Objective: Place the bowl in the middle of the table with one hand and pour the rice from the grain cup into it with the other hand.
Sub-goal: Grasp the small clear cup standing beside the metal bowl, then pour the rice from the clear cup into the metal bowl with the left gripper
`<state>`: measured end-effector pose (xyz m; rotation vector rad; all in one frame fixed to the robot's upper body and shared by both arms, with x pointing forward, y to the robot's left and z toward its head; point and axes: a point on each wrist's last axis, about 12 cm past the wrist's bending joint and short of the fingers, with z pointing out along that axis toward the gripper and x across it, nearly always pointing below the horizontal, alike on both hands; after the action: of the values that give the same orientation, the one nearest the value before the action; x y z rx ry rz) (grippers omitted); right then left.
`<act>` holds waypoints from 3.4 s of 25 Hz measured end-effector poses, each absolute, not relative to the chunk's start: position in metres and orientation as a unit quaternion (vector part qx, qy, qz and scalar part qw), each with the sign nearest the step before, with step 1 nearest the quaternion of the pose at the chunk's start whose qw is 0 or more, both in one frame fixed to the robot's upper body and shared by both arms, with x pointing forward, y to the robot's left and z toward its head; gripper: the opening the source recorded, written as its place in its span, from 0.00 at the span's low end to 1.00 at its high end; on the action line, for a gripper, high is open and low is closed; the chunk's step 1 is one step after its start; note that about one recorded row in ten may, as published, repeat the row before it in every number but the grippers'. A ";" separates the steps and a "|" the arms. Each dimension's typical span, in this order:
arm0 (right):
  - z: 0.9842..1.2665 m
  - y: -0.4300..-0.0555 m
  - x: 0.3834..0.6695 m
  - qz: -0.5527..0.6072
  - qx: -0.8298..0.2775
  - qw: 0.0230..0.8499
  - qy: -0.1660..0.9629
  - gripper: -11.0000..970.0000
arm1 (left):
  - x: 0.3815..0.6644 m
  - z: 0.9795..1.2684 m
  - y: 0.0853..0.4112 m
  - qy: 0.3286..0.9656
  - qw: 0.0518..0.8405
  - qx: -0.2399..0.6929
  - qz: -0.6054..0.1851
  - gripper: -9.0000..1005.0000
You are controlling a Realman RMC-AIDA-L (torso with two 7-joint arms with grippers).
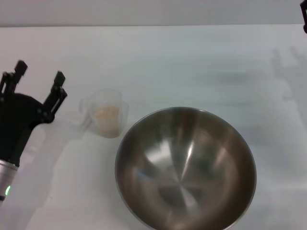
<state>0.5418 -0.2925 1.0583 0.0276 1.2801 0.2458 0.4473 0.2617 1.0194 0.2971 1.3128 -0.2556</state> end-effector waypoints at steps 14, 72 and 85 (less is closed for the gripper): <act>1.056 -0.302 0.549 0.090 0.016 0.783 0.615 0.52 | 0.437 0.992 0.257 0.682 0.701 0.168 -0.120 0.81; 1.053 -0.301 0.546 0.092 0.018 0.781 0.617 0.52 | 0.477 0.990 0.245 0.706 0.667 0.215 -0.097 0.05; 1.052 -0.303 0.549 0.087 0.023 0.776 0.624 0.52 | 0.488 1.015 0.239 0.640 0.732 0.212 -0.096 0.03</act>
<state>0.5489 -0.3028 1.0524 0.0498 1.3497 0.1891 0.4875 0.2394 1.0149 0.4675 1.4083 -0.2112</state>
